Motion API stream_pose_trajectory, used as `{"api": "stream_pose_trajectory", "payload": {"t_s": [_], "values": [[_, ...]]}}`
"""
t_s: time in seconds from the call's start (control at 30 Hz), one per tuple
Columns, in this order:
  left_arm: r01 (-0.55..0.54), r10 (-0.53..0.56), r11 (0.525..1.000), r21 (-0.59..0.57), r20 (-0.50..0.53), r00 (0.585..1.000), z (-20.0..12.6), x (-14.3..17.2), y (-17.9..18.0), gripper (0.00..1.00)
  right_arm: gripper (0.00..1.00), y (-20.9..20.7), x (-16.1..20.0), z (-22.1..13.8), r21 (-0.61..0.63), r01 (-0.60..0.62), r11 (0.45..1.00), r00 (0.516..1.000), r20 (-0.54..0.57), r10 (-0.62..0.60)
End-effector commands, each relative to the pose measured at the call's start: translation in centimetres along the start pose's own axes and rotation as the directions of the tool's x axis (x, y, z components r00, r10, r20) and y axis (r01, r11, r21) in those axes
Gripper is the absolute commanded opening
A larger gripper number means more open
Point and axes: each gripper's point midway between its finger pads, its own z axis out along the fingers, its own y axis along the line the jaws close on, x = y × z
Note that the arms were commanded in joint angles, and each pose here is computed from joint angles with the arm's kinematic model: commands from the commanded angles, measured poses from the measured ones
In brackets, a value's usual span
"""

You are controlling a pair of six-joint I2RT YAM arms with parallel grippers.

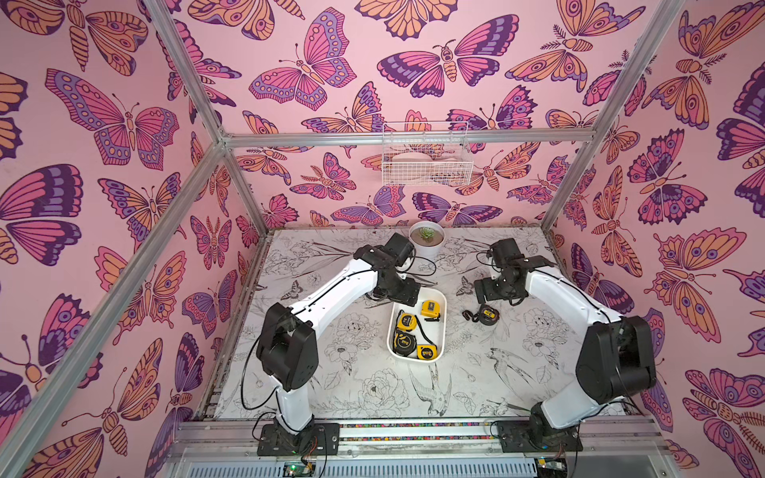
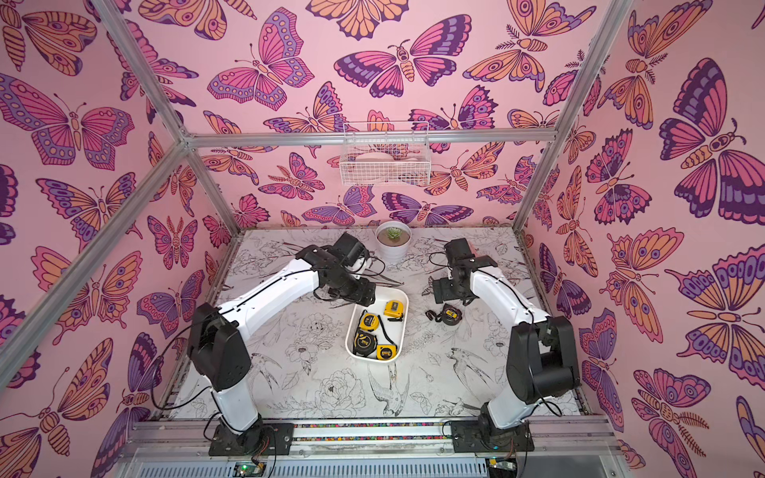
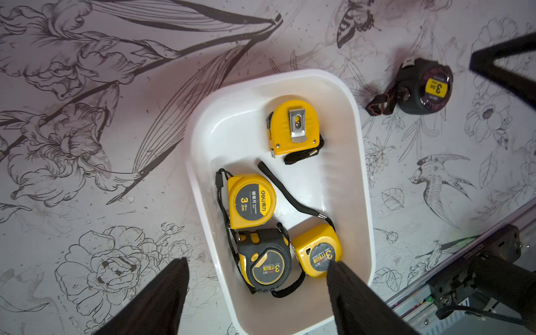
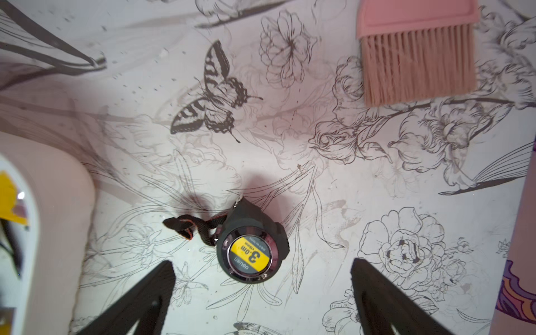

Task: Take the tape measure out of the storage box
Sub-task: Pick up the tape measure from the storage box.

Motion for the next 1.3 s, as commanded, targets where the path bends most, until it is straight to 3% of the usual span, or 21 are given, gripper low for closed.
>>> {"api": "stream_pose_trajectory", "payload": {"t_s": [0.0, 0.4, 0.73, 1.27], "values": [[-0.025, 0.018, 0.998, -0.049, -0.12, 0.993, 1.7, 2.3, 0.4, 0.81, 0.99, 0.4, -0.5, -2.3, -0.039, 0.0, 0.999, 0.999, 0.035, 0.002], [-0.033, 0.014, 0.995, -0.091, -0.199, 0.98, 5.6, 2.4, 0.8, 0.8, 0.99, 3.7, -0.5, -3.0, -0.16, 0.021, 0.987, 0.998, 0.058, -0.012], [0.004, -0.032, 0.995, -0.105, -0.266, 0.963, 8.3, 3.7, 0.8, 0.79, 0.99, 3.9, -0.5, -3.1, -0.162, 0.034, 0.986, 0.998, 0.065, -0.024], [0.015, -0.114, 0.956, -0.293, -0.323, 0.939, 11.4, 5.4, 2.9, 0.77, 0.99, 2.9, -0.8, -4.5, -0.12, 0.035, 0.992, 0.99, 0.142, -0.018]]}}
